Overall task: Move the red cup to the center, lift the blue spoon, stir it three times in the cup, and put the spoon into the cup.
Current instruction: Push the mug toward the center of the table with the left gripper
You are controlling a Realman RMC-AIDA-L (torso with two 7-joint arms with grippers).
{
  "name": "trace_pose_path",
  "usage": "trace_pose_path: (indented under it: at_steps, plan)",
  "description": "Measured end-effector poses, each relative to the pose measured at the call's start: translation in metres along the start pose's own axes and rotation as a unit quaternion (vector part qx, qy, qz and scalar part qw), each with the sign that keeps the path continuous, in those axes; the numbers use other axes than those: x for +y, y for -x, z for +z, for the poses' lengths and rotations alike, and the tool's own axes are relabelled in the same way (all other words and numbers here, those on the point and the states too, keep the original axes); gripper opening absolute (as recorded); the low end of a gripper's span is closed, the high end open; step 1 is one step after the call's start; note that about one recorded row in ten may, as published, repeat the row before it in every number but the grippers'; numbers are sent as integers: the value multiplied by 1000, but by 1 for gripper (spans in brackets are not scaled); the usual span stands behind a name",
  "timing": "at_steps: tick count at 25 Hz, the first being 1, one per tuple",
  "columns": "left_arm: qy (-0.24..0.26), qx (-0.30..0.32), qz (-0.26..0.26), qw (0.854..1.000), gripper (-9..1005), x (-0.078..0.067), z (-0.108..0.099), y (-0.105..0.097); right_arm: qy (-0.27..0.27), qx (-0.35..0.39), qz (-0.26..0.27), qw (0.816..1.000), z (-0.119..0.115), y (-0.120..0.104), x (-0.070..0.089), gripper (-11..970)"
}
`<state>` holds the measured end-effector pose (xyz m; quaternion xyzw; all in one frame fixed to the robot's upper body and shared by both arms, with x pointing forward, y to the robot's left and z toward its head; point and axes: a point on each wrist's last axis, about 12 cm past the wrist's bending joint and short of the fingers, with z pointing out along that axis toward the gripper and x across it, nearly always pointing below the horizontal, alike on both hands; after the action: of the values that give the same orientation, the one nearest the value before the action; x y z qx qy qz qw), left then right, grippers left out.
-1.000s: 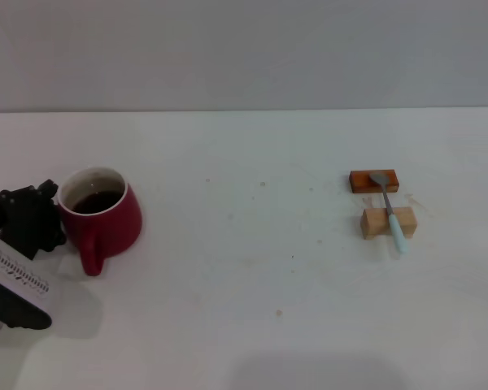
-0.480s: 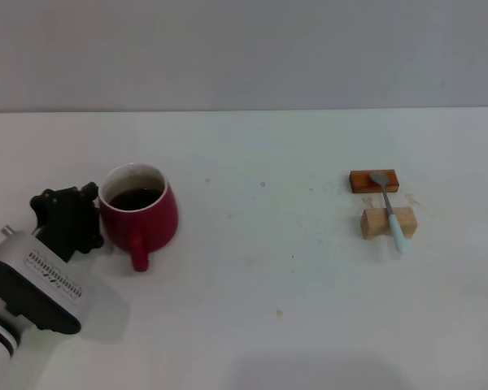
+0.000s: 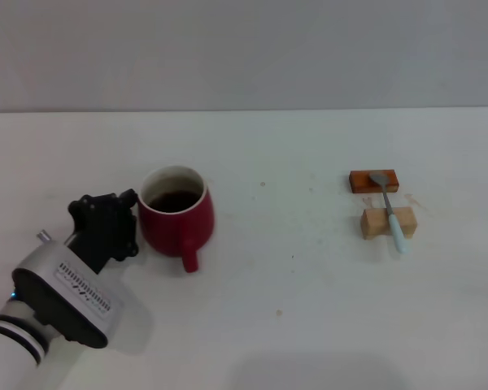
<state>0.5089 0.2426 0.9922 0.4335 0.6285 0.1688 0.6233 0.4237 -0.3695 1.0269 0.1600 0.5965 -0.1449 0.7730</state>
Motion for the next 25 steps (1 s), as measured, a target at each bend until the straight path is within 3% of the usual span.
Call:
trace_pose_path:
  at_steps: [14, 25]
  plan:
    - [-27, -39, -15, 999, 33, -13, 8, 23, -1, -5, -1, 1000, -1, 1, -1, 682]
    - [-41, -48, -21, 998, 34, -20, 7, 31, -3, -4, -1, 1000, -3, 1, -2, 682]
